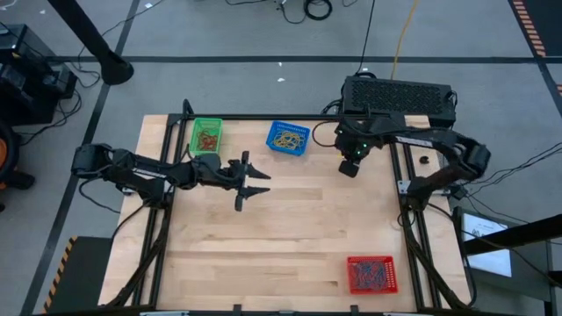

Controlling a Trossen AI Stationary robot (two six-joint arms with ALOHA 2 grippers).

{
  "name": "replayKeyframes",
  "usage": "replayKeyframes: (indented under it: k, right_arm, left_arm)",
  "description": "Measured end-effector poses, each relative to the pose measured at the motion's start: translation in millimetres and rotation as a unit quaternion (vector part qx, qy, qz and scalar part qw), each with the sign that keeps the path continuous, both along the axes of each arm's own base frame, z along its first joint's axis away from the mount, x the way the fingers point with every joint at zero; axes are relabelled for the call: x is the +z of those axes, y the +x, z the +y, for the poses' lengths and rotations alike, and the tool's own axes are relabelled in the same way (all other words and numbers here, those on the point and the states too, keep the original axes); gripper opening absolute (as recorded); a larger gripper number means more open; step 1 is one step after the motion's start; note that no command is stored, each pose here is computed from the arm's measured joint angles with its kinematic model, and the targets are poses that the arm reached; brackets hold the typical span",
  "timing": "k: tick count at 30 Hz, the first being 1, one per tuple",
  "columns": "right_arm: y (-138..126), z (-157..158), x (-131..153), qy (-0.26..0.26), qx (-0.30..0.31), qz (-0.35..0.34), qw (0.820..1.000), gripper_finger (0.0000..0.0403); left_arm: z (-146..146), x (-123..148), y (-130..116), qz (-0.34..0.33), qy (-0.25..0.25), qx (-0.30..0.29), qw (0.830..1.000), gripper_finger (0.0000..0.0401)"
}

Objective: Sort rubber bands into baskets
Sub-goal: Put the blue rubber band into the red bin

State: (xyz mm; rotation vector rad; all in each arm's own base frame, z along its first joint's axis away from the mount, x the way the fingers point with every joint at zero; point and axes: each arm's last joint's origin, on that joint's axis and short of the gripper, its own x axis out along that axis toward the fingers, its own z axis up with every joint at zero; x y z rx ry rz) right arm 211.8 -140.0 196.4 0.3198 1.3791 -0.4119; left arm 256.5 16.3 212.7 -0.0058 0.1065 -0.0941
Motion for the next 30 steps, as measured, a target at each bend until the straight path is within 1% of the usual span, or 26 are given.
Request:
replayKeyframes:
  k: [6, 9, 13, 17, 21, 25, 30]
  right_arm:
    - [-1.1, 32.7, 33.3, -0.017, -0.001, -0.067, 0.998, 0.0000]
    - [-0.9, 53.6, 46.6, -0.007, 0.006, -0.104, 0.995, 0.0000]
    - [0.8, 85.9, 58.5, 0.009, 0.017, -0.137, 0.990, 0.0000]
    - [2.0, 121.1, 64.8, 0.046, 0.027, -0.156, 0.986, 0.0000]
    - [1.1, 157.0, 66.2, 0.085, 0.030, -0.156, 0.984, 0.0000]
    - [-3.3, 191.7, 66.7, 0.123, 0.030, -0.153, 0.980, 0.0000]
    - [-13.4, 235.0, 69.6, 0.177, 0.037, -0.160, 0.970, 0.0000]
  left_arm:
    - [-5.7, 0.4, 0.3, -0.002, 0.001, -0.014, 1.000, 0.0182]
    - [-7.3, 0.4, 0.4, -0.002, 0.003, -0.018, 1.000, 0.0182]
    - [-10.1, 1.1, 0.5, -0.006, 0.003, -0.023, 1.000, 0.0182]
    - [-14.2, 3.5, 0.8, -0.018, 0.001, -0.030, 0.999, 0.0182]
    - [-20.9, 5.3, 0.9, -0.028, 0.001, -0.043, 0.999, 0.0182]
    - [-27.4, 6.5, 0.7, -0.034, 0.001, -0.056, 0.998, 0.0182]
    - [-32.5, 6.6, 0.5, -0.034, 0.000, -0.065, 0.997, 0.0182]
